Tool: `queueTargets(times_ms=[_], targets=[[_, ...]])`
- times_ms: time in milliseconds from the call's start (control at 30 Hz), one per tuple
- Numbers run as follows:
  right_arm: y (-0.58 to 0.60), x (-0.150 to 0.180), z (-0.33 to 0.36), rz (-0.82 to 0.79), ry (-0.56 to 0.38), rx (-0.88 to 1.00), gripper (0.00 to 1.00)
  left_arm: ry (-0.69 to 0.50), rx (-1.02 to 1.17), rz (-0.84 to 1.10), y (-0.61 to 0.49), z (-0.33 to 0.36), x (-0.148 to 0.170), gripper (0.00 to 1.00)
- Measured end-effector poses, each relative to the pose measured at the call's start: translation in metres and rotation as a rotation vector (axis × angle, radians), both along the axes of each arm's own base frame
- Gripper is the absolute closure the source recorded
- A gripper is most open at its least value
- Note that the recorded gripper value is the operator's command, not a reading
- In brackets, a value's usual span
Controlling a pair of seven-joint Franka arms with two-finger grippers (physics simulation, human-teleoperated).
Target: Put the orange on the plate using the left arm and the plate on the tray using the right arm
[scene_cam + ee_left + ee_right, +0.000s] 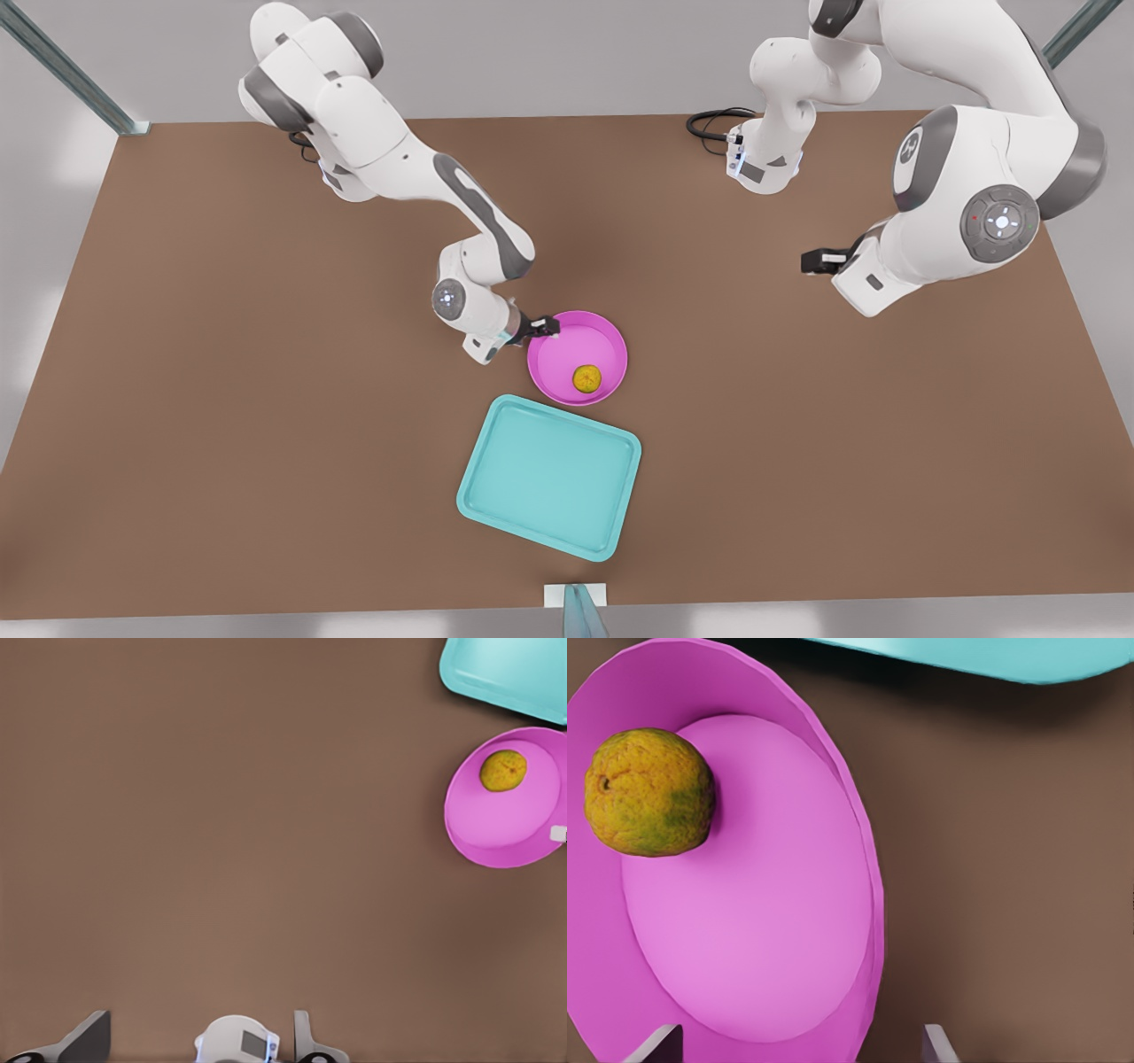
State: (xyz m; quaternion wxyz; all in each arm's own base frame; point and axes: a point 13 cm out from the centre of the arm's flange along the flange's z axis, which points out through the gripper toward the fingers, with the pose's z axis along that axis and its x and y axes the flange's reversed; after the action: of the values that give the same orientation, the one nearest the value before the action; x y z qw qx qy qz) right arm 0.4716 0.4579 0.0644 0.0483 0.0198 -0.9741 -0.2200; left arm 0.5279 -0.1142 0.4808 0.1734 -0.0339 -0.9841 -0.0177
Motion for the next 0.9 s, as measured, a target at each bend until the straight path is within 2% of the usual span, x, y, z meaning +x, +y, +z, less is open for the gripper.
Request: queueTargets(times_ms=[733, 800, 867, 900], targets=[[0.022, 0.008, -0.018, -0.06, -0.018, 0.02, 0.0, 0.004, -0.034, -0.053, -0.003, 0.004, -0.003, 0.0], [0.022, 0.008, -0.019, -0.061, -0.018, 0.02, 0.29, 0.004, -0.036, -0.055, -0.003, 0.004, -0.003, 0.0], [0.021, 0.008, -0.021, -0.062, -0.016, 0.02, 0.38, 0.004, -0.038, -0.056, -0.003, 0.004, -0.003, 0.0], [0.02, 0.009, -0.021, -0.062, -0.017, 0.019, 0.46, 0.004, -0.039, -0.057, -0.003, 0.004, -0.002, 0.0]])
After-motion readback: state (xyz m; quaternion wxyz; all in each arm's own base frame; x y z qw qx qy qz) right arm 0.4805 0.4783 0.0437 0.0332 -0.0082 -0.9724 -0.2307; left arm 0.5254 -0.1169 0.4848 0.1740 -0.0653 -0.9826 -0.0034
